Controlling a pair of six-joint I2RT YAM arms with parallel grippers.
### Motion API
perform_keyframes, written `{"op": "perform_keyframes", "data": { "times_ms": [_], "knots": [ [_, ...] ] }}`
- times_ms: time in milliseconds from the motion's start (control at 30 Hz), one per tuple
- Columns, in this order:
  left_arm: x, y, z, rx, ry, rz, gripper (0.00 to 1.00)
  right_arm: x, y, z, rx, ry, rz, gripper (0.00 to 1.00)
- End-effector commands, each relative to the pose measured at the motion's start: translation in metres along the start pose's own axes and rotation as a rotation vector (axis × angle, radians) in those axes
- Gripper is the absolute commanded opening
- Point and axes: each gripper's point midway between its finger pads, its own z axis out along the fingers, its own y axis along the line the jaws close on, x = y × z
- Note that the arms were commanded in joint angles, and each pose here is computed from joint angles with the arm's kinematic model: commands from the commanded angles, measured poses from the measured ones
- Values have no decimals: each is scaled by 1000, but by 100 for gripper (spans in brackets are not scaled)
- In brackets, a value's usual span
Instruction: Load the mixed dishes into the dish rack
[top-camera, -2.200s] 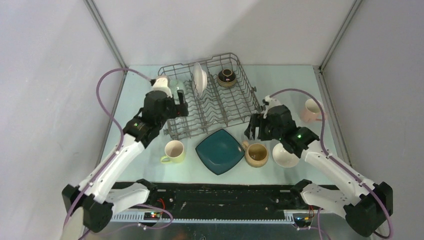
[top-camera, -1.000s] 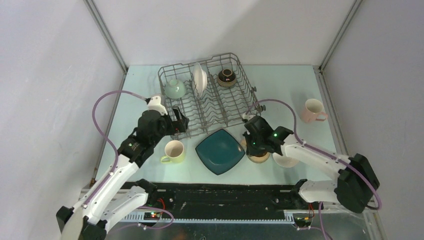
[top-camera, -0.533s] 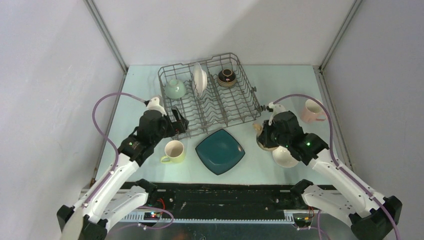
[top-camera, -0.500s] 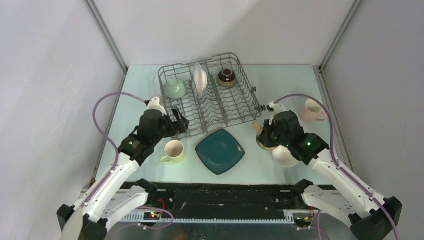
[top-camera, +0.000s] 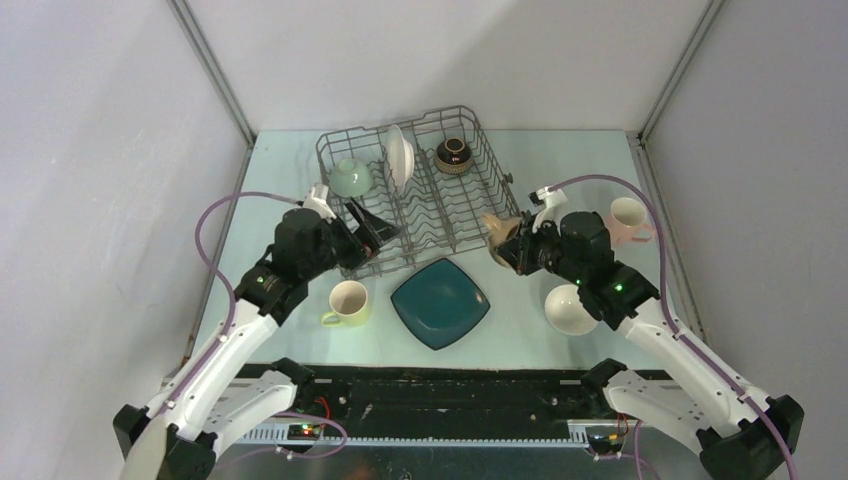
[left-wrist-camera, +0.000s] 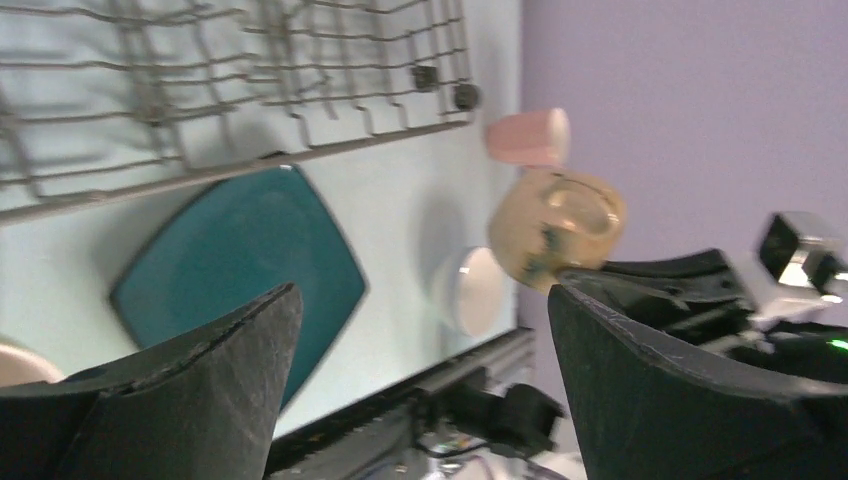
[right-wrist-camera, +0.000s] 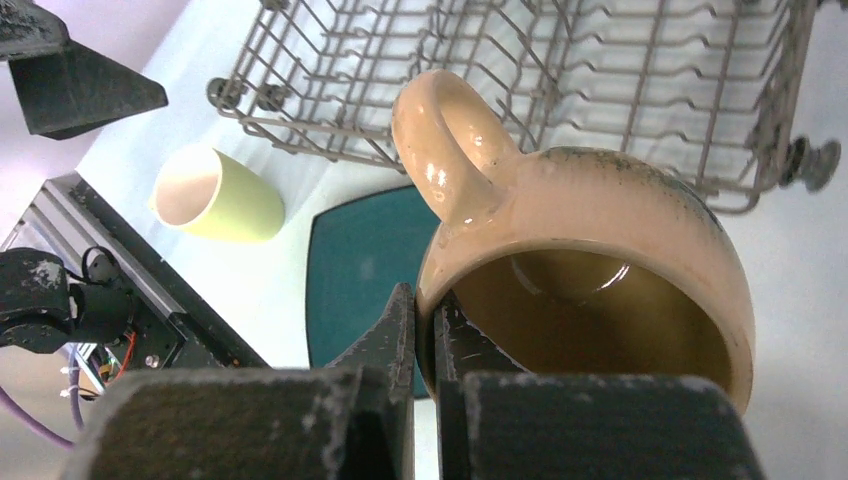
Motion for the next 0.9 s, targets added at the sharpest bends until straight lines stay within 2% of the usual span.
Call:
{"op": "perform_keyframes", "data": {
  "times_ms": [0, 133, 233, 500, 700, 867],
  "knots": [
    [-2, -55, -17, 220, 37, -185, 100, -69, 35, -8, -166, -268, -151, 0],
    [5, -70, -22, 260, 117, -291, 100, -73, 63, -10, -347, -338, -263, 0],
    [7, -80, -25, 269, 169, -302, 100, -68, 66, -6, -385, -354, -276, 0],
    [8, -91, -26, 312, 206, -385, 99, -68, 83, 2, -520, -367, -344, 0],
    [5, -113, -29, 387, 235, -460, 93, -82, 98, 8, -580, -470, -472, 0],
    [6, -132, -30, 449, 278, -519, 87, -80, 108, 15, -638, -507, -563, 0]
  ]
}}
